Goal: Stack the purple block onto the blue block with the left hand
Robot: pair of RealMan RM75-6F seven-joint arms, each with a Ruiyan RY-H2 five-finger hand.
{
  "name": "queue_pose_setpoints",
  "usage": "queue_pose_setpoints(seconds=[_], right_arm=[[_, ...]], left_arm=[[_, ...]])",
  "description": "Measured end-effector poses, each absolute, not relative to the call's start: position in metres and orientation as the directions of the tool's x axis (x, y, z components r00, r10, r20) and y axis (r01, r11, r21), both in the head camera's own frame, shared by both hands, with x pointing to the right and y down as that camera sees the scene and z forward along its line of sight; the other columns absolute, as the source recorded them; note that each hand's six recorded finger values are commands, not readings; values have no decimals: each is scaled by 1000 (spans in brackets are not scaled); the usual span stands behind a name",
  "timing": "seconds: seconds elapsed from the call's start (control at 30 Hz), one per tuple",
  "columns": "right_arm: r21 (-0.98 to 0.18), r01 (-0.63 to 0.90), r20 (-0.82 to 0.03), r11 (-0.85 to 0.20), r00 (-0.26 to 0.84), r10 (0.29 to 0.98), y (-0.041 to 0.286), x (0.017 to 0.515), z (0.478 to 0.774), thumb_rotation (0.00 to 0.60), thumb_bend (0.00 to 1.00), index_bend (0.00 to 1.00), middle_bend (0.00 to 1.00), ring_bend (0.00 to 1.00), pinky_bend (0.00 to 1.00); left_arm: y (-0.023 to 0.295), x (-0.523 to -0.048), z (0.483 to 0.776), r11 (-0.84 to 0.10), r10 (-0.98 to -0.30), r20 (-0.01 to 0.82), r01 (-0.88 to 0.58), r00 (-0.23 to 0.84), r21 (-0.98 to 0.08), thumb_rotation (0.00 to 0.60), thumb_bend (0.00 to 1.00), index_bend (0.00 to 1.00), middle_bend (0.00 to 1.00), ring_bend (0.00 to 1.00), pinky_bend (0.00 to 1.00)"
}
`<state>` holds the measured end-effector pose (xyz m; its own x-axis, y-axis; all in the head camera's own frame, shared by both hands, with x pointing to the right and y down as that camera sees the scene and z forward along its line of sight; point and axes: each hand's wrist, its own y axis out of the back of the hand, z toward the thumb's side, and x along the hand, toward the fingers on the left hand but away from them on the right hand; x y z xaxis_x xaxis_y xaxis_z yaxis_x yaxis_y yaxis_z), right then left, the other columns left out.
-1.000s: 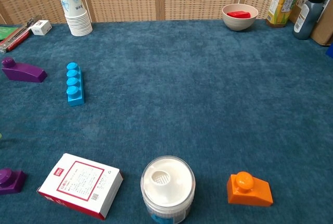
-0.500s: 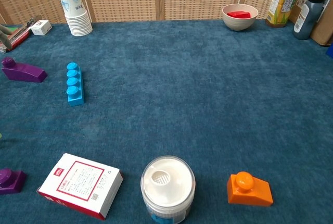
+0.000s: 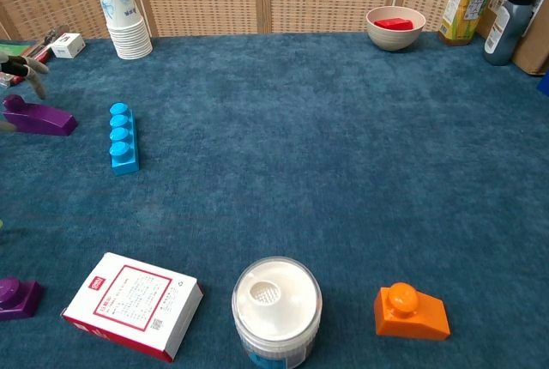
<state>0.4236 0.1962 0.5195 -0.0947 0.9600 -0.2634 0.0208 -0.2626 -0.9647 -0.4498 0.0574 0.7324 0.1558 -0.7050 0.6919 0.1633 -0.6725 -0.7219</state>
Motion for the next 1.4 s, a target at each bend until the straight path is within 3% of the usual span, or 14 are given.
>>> queue_pose_setpoints(seconds=[0.3, 0.57, 0.9, 1.4], right_arm=[[-966, 13, -260, -260, -110, 959, 198, 425, 518, 600, 286, 308, 176, 0, 80], [-967, 9, -254, -255, -127, 959, 200, 429, 515, 600, 285, 313, 176, 0, 80], [-969, 6, -247, -248, -138, 959, 202, 431, 513, 600, 286, 324, 176, 0, 80], [-967, 25, -254, -253, -129, 959, 200, 419, 525, 600, 286, 324, 176, 0, 80]], left_arm=[[51, -441, 744, -683, -699, 697, 140, 161, -717, 600, 319, 377, 81, 0, 0], [49, -436, 750, -693, -694, 702, 114, 162, -712, 600, 360, 593, 208, 74, 0], [42, -432, 746, -694, -697, 695, 79, 177, -715, 600, 365, 627, 281, 125, 0], [16, -407, 690, -612, -704, 575, 55, 416, -789, 600, 361, 637, 282, 126, 0]])
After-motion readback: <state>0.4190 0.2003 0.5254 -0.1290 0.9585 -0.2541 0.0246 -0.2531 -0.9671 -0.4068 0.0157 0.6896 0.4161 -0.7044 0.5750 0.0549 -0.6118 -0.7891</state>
